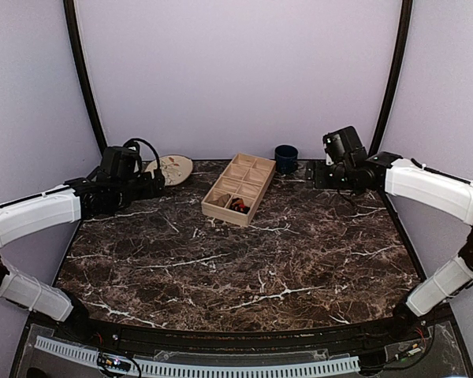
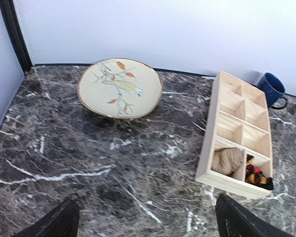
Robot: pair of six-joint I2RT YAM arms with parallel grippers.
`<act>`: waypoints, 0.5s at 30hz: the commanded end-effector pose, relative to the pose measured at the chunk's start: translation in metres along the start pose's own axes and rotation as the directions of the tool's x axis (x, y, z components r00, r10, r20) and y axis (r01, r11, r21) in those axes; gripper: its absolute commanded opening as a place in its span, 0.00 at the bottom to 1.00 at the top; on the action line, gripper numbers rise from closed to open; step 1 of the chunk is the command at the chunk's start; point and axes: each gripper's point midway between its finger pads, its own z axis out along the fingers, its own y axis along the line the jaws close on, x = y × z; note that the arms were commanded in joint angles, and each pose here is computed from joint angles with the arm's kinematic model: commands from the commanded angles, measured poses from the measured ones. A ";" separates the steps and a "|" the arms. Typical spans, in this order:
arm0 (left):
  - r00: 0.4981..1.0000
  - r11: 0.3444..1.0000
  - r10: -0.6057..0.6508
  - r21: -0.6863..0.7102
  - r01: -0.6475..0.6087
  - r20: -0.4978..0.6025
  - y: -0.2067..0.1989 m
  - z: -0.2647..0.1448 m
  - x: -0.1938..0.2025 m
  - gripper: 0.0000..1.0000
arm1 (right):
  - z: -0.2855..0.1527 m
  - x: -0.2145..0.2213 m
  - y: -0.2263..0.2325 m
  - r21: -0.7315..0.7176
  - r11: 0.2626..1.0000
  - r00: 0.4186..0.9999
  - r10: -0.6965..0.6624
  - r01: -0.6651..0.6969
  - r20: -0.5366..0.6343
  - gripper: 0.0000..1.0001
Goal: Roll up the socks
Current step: Reset both arms
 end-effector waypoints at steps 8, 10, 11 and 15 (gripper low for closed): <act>0.975 0.978 0.137 -0.182 -0.105 0.176 0.052 -0.013 -0.010 0.99 | -0.024 0.019 -0.055 0.171 0.978 0.992 0.105 -0.116 0.070 0.99; 0.972 0.977 0.140 -0.186 -0.105 0.187 0.056 -0.015 -0.010 0.99 | -0.025 0.022 -0.059 0.185 0.976 0.992 0.107 -0.118 0.067 0.99; 0.971 0.976 0.145 -0.187 -0.108 0.192 0.056 -0.016 -0.010 0.99 | -0.025 0.024 -0.060 0.189 0.975 0.992 0.108 -0.119 0.065 0.99; 0.966 0.972 0.162 -0.199 -0.122 0.200 0.060 -0.017 -0.009 0.99 | -0.027 0.029 -0.064 0.201 0.973 0.993 0.101 -0.111 0.059 1.00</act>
